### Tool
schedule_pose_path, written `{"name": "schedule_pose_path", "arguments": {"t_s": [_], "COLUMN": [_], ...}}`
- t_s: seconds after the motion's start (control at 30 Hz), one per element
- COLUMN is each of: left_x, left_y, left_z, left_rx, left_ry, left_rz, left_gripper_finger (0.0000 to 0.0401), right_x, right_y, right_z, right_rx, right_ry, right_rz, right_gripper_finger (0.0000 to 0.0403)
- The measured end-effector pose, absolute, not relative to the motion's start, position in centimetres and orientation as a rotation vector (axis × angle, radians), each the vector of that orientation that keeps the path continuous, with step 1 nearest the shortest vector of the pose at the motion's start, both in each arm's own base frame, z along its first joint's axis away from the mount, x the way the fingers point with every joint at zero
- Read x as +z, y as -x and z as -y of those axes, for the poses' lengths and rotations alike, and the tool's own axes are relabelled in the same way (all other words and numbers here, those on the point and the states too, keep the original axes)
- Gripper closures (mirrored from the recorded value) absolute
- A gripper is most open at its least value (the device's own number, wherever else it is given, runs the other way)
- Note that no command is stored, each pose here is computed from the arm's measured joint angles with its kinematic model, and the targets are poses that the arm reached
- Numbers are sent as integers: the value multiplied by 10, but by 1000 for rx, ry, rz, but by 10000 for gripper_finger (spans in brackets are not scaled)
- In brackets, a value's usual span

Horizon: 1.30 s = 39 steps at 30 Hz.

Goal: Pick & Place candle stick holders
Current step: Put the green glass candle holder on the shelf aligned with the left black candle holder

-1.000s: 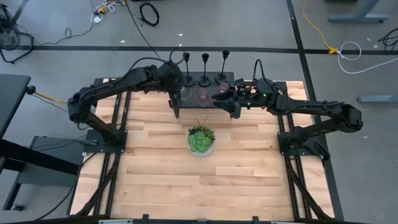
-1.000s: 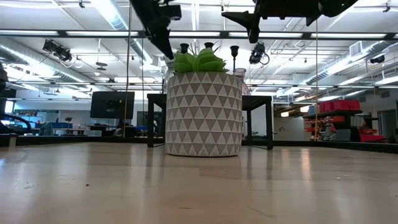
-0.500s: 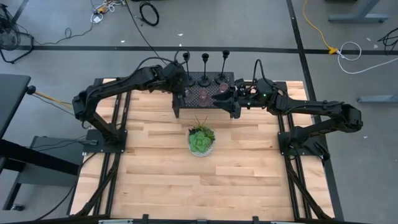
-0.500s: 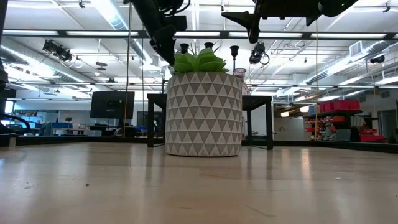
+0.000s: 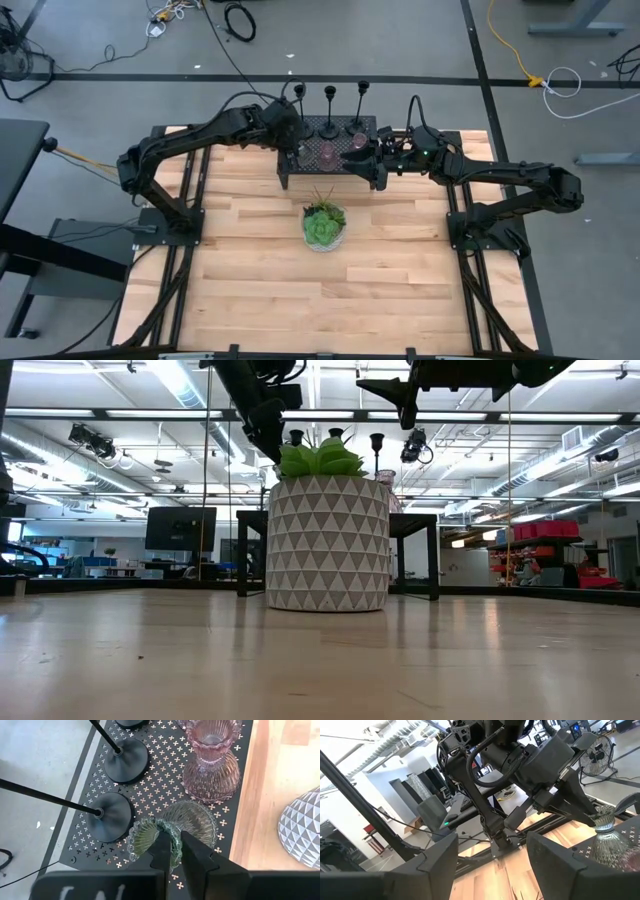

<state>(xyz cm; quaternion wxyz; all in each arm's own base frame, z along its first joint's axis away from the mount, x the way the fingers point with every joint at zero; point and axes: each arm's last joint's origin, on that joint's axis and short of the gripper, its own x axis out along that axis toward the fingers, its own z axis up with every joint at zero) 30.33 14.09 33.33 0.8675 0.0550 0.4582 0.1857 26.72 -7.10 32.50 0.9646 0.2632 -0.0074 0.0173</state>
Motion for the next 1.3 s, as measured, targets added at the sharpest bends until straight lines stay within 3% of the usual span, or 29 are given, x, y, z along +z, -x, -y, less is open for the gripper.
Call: {"name": "schedule_pose_path", "arguments": {"t_s": [0.9,1.3], "left_x": [333,333], "left_y": [-304,-306], "left_z": [-142,-137], "left_rx": [445,444], "left_ry": [-84,-98], "left_rz": [-948,-947], "left_gripper_finger": [353,272], "right_x": [325,325], "right_y": [-267,-267], "right_z": [71,71], "right_rx": [35,35], "right_ry": [-533,-533], "right_rz": [15,15], "right_gripper_finger": [167,167]}}
